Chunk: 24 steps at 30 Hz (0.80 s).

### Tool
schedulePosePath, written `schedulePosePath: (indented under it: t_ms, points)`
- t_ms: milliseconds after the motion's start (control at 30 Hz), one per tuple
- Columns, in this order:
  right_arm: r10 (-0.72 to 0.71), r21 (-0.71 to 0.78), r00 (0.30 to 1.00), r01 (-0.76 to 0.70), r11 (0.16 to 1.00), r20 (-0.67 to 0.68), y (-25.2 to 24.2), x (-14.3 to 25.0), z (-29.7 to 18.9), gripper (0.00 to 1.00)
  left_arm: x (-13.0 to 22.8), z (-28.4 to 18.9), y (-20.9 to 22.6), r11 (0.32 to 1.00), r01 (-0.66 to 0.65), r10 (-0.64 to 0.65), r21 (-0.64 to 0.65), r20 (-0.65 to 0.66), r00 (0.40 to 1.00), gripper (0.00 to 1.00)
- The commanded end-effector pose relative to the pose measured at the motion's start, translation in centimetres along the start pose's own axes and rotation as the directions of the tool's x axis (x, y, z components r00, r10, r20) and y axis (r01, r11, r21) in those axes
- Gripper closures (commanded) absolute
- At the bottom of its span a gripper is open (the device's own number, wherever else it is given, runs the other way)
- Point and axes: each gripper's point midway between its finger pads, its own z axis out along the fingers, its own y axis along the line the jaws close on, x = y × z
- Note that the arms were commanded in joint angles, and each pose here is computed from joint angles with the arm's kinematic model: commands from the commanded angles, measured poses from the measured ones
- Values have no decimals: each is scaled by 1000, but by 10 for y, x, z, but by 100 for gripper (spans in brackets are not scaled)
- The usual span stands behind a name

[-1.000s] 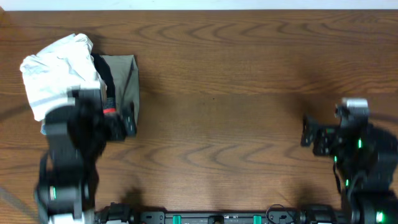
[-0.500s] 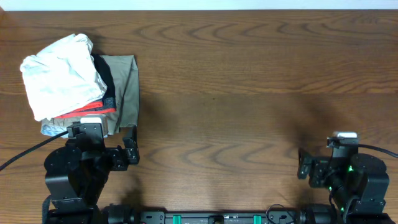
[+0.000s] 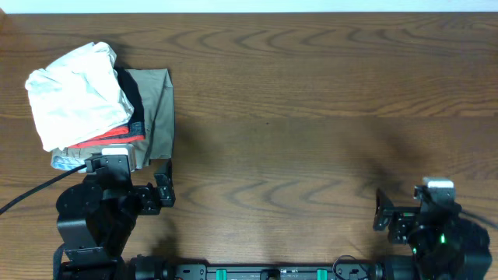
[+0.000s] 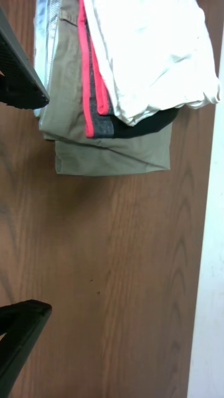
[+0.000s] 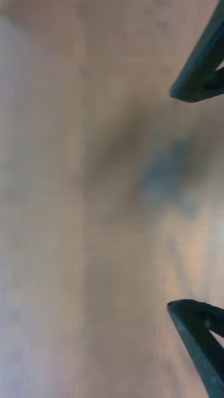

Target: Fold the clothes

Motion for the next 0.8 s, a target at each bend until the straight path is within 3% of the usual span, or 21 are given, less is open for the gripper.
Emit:
schedulePosePath:
  t_ms: [0,200,467,633,767]
  points:
    - [-30,7,993,30,1000,116,-2,1,7,1,1,0,0,1000,-8,8,3,-3,1000,2]
    - [-36,-47,947,54,997,320,8,-16,45,1,1,0,0,1000,-8,8,3,-3,1000,2]
    - [-114,13,813,130,991,572,5,-27,76,1,1,0,0,1000,-8,8,3,-3,1000,2]
    - [-158,24,886,164,986,437,2,8,98,1,1,0,0,1000,-8,8,3,-3,1000,2]
    - [-157,28,893,160,987,423,1,11,100,1,1,0,0,1000,-8,8,3,-3,1000,2]
